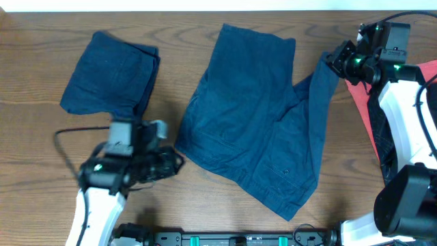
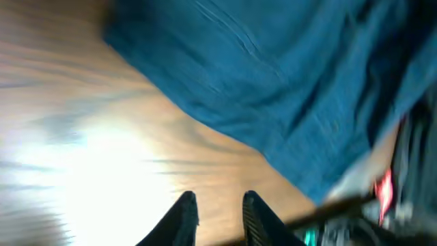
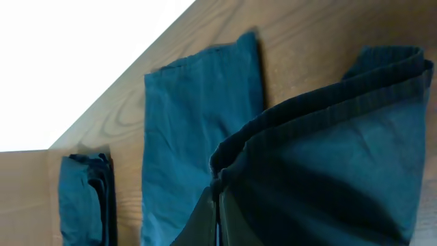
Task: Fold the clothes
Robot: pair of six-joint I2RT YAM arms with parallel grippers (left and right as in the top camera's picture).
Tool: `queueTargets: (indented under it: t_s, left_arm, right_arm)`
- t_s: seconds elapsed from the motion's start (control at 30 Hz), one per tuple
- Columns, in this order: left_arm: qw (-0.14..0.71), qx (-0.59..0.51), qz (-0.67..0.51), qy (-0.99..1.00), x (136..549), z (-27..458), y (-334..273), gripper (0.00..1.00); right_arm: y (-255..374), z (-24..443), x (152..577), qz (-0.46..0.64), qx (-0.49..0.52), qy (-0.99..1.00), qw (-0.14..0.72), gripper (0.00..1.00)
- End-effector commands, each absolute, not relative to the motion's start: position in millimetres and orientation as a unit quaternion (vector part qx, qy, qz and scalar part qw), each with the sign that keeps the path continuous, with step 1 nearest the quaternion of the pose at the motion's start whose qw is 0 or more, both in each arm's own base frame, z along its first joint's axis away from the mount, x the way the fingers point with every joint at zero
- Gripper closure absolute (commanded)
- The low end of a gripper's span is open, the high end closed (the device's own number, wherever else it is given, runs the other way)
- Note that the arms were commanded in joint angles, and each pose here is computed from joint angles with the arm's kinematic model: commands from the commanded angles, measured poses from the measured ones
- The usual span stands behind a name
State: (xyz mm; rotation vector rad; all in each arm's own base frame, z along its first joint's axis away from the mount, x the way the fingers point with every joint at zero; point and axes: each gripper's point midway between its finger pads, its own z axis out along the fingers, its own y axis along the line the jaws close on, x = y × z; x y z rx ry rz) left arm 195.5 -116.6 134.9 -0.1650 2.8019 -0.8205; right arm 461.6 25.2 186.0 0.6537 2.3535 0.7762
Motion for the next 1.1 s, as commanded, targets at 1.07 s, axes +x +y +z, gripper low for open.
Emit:
queueTargets:
  t_s: [1.07]
  left_arm:
    - [0.095,-0.143,-0.164,0.971,312.0,-9.1,-97.5,0.94]
  right_arm:
    - [34.5,240.0,413.7,0.294,0.221,0.882,0.294,0.99]
